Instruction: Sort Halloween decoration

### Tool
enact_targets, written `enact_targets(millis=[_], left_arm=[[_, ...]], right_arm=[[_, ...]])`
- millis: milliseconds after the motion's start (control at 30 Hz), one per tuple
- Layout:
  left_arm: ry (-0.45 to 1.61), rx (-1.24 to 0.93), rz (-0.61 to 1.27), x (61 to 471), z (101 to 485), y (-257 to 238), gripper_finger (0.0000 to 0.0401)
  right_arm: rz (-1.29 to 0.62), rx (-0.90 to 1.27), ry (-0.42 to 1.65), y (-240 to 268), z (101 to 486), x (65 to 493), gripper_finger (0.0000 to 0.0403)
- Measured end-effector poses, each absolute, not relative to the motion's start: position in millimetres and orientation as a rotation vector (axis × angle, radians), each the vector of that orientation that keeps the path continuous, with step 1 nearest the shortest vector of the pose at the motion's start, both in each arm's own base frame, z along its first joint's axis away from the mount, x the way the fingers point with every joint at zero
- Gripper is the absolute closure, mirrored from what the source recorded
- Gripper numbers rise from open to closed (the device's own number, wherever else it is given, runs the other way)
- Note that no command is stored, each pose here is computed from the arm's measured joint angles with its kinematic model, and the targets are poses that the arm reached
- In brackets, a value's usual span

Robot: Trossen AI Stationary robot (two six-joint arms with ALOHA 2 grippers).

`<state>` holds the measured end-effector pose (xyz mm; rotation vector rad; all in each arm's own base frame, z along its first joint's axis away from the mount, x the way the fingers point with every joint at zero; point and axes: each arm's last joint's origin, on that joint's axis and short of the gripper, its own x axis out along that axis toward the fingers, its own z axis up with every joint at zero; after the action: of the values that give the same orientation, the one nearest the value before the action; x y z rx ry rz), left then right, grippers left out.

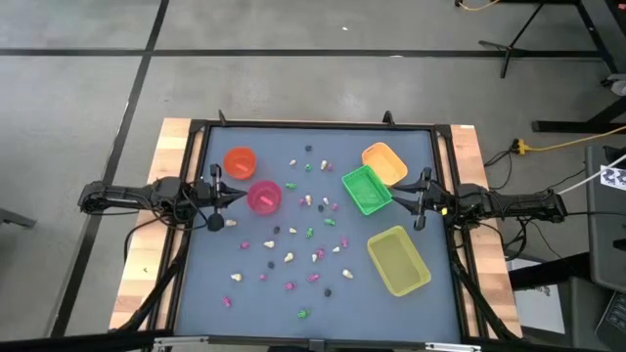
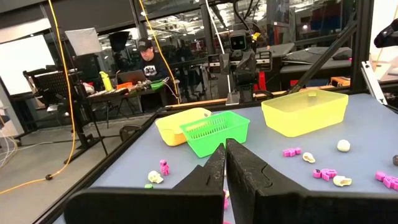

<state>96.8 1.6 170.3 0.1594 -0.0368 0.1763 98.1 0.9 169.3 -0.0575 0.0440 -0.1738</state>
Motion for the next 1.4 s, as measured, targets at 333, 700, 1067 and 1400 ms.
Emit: enact_targets(millis=[333,700,1067,1400], left_arm=[[-0.037,0.159,0.176,96.8,170.3,1.6,0.0401],[-0.037,0.159,0.176,96.8,170.4,1.6,0.0401],[-0.042,0.1,0.172,96.8,170.3,1.5,0.0401],[-0.042,0.1,0.172,96.8,170.3,1.5,0.0401]], right_arm=[[-0.174,-0.057,0.04,0.9,169.5,98.2,0.0258],[-0.175,-0.062,0.034,0.8,169.9,98.3,0.0258],[-0.141,-0.002,0.024,1.9,170.4,98.4,0.0258],[-0.256,0.261,-0.075,-1.6,176.8,97.7,0.0244]])
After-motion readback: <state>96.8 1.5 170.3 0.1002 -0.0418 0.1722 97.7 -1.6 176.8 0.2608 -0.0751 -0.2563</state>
